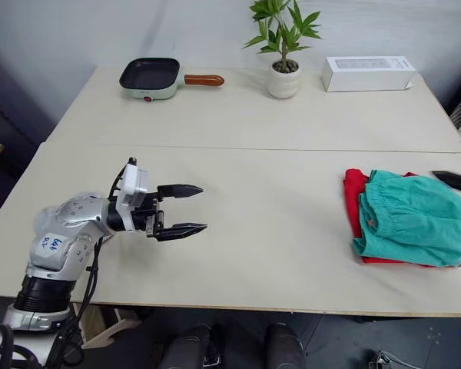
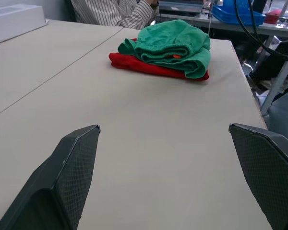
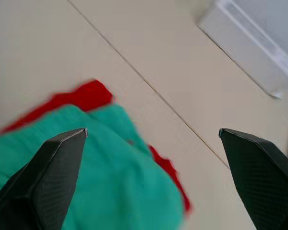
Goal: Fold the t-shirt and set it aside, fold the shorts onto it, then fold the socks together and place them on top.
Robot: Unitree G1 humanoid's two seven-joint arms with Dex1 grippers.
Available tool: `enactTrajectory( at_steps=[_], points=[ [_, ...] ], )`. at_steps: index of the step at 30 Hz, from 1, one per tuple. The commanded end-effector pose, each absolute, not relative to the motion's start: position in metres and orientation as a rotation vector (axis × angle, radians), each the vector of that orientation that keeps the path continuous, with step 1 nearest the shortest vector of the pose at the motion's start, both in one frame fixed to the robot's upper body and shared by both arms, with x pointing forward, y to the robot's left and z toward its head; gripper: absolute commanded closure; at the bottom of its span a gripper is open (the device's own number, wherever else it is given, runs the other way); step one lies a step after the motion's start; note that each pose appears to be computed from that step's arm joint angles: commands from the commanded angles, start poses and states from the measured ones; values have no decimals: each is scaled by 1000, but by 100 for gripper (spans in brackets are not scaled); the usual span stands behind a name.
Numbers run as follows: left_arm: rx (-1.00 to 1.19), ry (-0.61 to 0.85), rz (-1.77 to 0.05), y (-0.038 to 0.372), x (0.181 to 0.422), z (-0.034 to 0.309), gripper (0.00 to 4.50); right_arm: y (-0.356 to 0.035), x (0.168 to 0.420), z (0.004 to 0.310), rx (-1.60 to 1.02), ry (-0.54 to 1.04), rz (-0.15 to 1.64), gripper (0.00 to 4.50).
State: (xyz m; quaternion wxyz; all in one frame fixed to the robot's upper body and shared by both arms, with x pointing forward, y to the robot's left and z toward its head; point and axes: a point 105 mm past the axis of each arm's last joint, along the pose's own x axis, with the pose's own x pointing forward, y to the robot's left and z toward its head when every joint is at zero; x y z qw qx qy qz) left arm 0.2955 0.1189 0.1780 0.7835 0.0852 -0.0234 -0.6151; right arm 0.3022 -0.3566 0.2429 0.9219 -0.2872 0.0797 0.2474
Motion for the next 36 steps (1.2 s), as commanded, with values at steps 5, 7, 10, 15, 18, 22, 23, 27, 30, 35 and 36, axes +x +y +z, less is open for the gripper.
enactTrajectory(
  at_steps=[5,7,10,15,18,22,23,27,30,35,36],
  points=[
    [278,-127,-1153,148,300,187,0,-245,295,219,-445,-23,735,2],
    [285,-127,-1071,165,296,187,0,-219,291,207,-434,-42,797,2],
    [288,-128,-845,211,284,184,0,-185,282,191,-391,-125,887,2],
    [284,-75,-387,308,242,168,0,-154,262,178,-378,-290,1011,2],
    [280,-23,-96,366,202,155,0,-148,249,171,-374,-319,1105,2],
    [206,124,279,431,132,131,0,-150,244,161,-419,-324,1162,2],
    [176,164,373,444,117,124,0,-151,243,158,-432,-321,1172,2],
    [84,262,498,464,87,113,0,-153,244,157,-430,-327,1184,2],
    [99,260,372,452,104,129,0,-149,246,162,-418,-341,1200,2],
    [231,329,-114,379,159,150,0,-144,253,173,-413,-374,1201,2],
    [232,329,-189,362,171,156,0,-144,254,174,-416,-375,1206,2]
  ],
)
